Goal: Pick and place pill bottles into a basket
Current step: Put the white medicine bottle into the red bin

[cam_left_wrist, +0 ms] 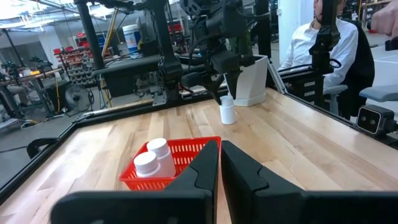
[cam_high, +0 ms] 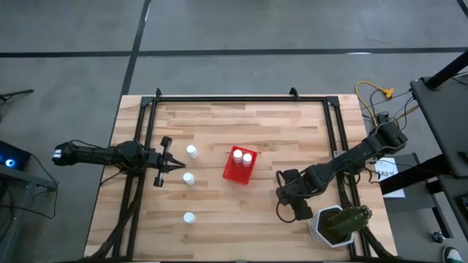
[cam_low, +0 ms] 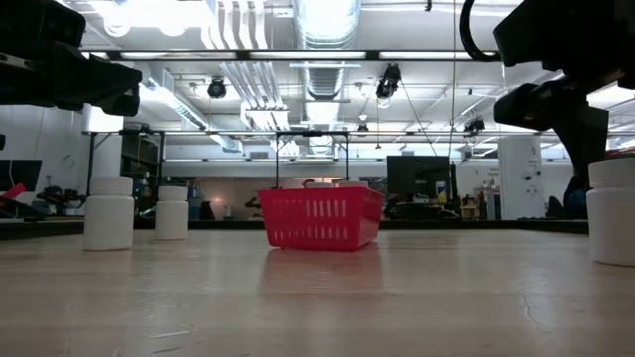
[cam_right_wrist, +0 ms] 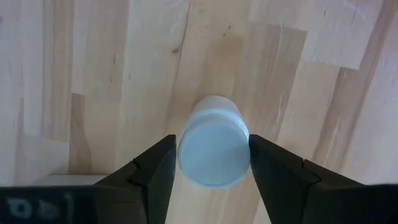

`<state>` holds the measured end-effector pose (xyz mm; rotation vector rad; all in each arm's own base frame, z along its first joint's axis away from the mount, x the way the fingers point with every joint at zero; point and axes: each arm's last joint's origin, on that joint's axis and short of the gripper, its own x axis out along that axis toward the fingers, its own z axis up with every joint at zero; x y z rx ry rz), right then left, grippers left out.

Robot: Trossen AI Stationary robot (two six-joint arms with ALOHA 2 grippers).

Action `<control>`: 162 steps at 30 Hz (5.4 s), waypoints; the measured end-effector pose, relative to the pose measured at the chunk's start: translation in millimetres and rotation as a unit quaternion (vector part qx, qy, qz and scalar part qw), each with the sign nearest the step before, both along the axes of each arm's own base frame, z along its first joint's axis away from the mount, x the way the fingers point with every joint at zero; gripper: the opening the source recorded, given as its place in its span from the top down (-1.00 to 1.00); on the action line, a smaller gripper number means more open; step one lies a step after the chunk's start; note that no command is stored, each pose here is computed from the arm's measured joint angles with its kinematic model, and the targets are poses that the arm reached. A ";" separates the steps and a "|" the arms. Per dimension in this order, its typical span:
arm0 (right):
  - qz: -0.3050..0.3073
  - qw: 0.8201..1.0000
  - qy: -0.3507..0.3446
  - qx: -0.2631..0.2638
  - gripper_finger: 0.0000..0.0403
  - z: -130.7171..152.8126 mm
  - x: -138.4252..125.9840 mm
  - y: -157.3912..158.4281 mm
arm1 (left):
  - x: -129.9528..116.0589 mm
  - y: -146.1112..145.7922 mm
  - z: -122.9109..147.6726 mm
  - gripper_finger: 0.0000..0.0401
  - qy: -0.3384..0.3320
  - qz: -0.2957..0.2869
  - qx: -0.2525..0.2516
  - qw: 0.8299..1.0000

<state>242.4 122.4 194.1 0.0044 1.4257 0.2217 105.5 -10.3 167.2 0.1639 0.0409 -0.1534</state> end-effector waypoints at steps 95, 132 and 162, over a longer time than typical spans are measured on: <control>0.037 0.988 -0.137 -0.062 0.24 70.3 116.5 -94.2 | 0.1 0.0 -0.1 0.99 0.001 0.000 0.000 1.000; 0.043 0.988 -0.079 -0.122 0.24 30.5 159.1 -101.1 | 0.0 0.0 0.1 0.99 0.000 0.000 0.000 1.000; 0.041 0.990 -0.060 -0.125 0.24 29.7 155.4 -103.1 | 0.0 0.0 0.1 0.99 0.000 0.000 0.000 1.000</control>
